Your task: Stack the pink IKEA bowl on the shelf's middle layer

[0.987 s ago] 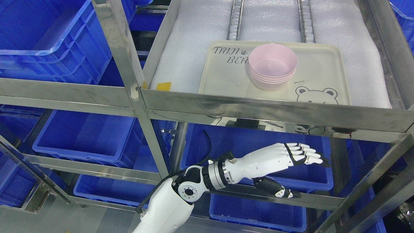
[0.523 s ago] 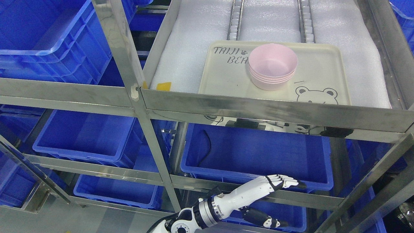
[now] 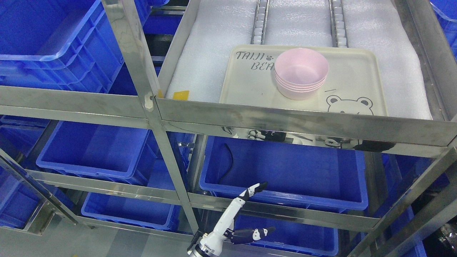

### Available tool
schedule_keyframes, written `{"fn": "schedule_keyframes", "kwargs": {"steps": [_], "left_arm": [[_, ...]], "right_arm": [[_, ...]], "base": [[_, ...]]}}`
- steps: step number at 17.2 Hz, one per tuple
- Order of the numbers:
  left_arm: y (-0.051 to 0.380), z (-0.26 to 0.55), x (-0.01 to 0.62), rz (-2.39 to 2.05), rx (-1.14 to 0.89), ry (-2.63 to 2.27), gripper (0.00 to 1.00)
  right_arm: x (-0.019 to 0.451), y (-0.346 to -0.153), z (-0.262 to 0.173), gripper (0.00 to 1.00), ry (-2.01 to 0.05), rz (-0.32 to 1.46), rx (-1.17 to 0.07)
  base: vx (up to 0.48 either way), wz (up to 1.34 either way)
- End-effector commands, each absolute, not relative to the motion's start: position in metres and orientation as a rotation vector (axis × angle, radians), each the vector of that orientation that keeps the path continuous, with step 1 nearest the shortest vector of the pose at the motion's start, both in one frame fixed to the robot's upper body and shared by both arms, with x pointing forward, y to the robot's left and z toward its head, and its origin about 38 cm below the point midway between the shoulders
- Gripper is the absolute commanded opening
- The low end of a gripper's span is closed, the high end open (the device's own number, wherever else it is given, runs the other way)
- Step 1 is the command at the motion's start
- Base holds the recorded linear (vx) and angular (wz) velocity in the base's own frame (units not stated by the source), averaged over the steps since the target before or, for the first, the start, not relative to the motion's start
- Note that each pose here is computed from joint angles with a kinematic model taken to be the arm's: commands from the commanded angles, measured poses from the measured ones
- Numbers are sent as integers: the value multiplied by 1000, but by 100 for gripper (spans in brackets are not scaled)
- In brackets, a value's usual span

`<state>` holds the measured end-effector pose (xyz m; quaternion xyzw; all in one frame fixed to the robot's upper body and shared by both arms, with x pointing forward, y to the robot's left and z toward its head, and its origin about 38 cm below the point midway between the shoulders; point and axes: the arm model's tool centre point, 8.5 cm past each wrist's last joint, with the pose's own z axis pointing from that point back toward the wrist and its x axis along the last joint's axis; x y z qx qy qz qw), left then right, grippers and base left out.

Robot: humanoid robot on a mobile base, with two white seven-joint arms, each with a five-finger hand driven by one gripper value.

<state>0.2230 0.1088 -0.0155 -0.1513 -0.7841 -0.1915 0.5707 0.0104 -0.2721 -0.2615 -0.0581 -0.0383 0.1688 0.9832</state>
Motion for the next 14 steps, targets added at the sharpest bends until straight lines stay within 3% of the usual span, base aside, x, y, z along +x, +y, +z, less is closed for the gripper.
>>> {"fn": "schedule_keyframes", "kwargs": {"steps": [1,14], "left_arm": [[163,-24,218,-244,-215,-1810,88],[160,13,257,-182,-211,-1725,89]], "right_arm": [[6,-282,-261,100,-76,340,-132],[6,-282,-261,100,-76,340,-132]], "base": [[0,0],[0,0]]}}
